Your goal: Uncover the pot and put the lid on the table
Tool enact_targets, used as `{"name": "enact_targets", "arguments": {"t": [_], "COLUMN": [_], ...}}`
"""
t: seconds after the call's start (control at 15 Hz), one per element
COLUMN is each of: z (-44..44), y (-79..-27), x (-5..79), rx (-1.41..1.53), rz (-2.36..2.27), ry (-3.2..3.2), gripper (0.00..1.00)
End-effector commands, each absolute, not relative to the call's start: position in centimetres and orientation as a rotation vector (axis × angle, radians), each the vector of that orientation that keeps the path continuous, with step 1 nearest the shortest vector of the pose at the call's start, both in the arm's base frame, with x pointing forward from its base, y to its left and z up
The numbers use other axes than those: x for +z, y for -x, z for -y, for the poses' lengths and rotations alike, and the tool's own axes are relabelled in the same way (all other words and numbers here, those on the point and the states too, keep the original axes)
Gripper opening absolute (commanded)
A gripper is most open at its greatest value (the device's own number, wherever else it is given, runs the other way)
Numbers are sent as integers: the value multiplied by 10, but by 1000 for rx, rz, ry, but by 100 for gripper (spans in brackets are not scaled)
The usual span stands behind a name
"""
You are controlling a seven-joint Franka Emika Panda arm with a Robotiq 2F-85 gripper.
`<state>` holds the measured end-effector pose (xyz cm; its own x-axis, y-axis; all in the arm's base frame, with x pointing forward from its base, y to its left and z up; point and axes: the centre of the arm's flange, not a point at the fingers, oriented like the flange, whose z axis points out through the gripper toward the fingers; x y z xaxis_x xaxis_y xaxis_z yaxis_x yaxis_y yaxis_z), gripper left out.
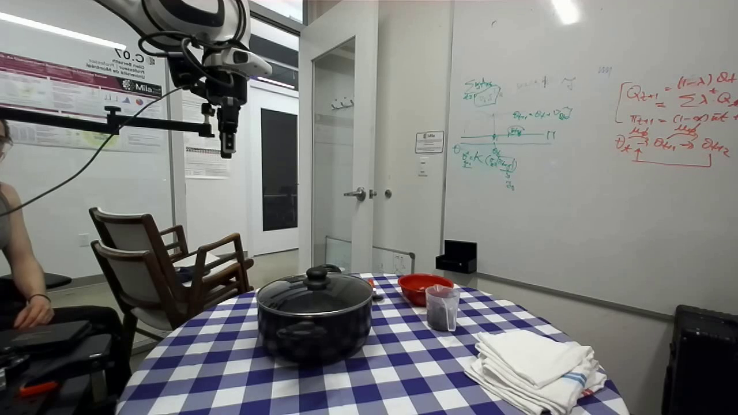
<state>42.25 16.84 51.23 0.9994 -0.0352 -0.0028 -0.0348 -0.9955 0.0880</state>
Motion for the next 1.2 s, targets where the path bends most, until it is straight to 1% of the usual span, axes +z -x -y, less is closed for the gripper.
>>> {"name": "enact_targets", "arguments": {"t": [0.0, 0.27, 0.53, 1.13], "z": [-168, -166, -156, -103], "y": [-422, -428, -447, -512], "x": [512, 505, 480, 378], "rx": [-7, 12, 17, 87], "rz": [54, 86, 113, 321], "ry": [-3053, -3048, -3090, -3106], "gripper": [100, 100, 100, 100]}}
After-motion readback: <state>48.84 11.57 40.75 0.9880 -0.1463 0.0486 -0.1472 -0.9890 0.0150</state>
